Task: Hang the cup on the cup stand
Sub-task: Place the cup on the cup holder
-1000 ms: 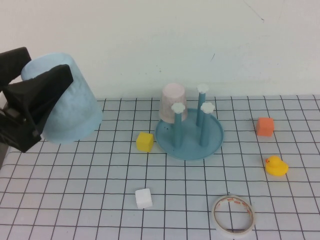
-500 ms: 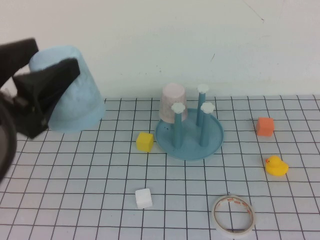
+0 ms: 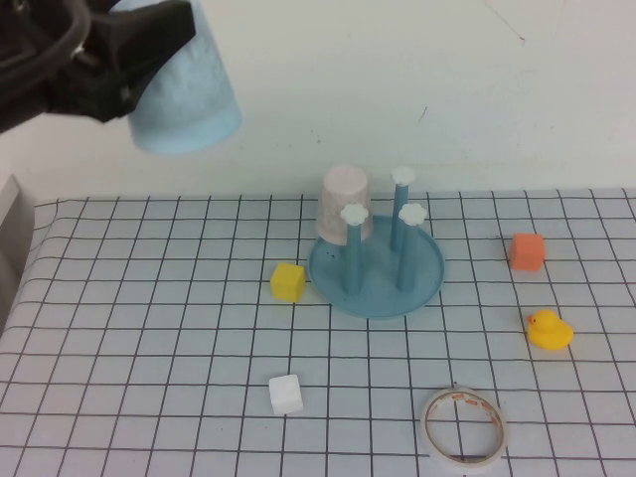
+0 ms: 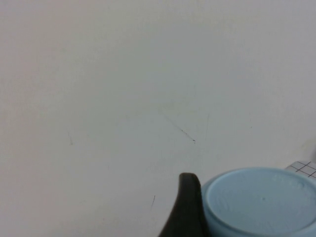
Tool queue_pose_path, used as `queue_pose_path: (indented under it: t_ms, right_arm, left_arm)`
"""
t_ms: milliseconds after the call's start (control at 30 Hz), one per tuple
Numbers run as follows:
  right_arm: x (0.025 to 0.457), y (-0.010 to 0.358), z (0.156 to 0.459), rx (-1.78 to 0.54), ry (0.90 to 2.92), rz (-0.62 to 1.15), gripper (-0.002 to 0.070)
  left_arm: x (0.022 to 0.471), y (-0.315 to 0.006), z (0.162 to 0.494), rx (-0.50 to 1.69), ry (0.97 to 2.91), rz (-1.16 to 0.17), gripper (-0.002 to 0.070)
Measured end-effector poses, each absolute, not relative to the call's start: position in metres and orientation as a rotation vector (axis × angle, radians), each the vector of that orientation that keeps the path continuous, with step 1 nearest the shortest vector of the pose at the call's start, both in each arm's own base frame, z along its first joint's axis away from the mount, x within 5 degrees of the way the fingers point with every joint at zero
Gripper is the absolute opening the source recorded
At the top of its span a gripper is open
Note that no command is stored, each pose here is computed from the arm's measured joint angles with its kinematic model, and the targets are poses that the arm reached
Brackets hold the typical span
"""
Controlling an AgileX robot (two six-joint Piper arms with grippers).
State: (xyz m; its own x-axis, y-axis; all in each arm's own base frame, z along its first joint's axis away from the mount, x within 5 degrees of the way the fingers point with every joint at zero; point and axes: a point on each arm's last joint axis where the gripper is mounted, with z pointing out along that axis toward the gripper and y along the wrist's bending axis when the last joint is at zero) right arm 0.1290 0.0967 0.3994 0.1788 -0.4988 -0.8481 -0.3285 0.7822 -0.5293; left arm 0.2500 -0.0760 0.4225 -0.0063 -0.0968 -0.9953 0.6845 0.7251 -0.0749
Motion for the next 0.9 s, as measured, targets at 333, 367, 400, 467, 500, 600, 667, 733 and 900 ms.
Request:
queue_pose_path:
  t_ms: [333,367,400,467,500,600,667,733,900]
  right_arm:
    - [0.129,0.097,0.399,-0.722,1.424,-0.135,0.0229]
    - [0.129,0.097,0.399,-0.722,1.424,-0.135,0.0229]
    - [0.129,0.097,0.399,-0.722,1.424,-0.135,0.0229]
    - [0.129,0.097,0.399,-0.722,1.424,-0.135,0.0229]
    - [0.129,0.097,0.399,-0.722,1.424,-0.135,0.0229]
    - [0.129,0.097,0.399,-0.722,1.424,-0.135,0.0229]
    - [0.129,0.097,0.399,-0.722,1.424,-0.135,0.0229]
    - [0.129,0.097,0.399,-0.722,1.424,-0.135,0.0229]
    - [0.129,0.097,0.399,-0.722,1.424,-0.135,0.0229]
  left_arm:
    - [0.296,-0.084,0.423,0.55,1.467,-0.723,0.0521]
    - [0.3,-0.084,0.423,0.556,1.467,-0.725,0.0521]
    - [0.305,-0.085,0.422,0.563,1.466,-0.725,0.0521]
    - [0.313,-0.086,0.421,0.577,1.463,-0.712,0.0521]
    - [0.318,-0.088,0.421,0.59,1.458,-0.707,0.0521]
    - [0.331,-0.1,0.417,0.635,1.447,-0.69,0.0521]
    - [0.338,-0.112,0.415,0.671,1.433,-0.682,0.0521]
    - [0.344,-0.127,0.411,0.707,1.425,-0.672,0.0521]
    - [0.358,-0.17,0.395,0.791,1.422,-0.661,0.0521]
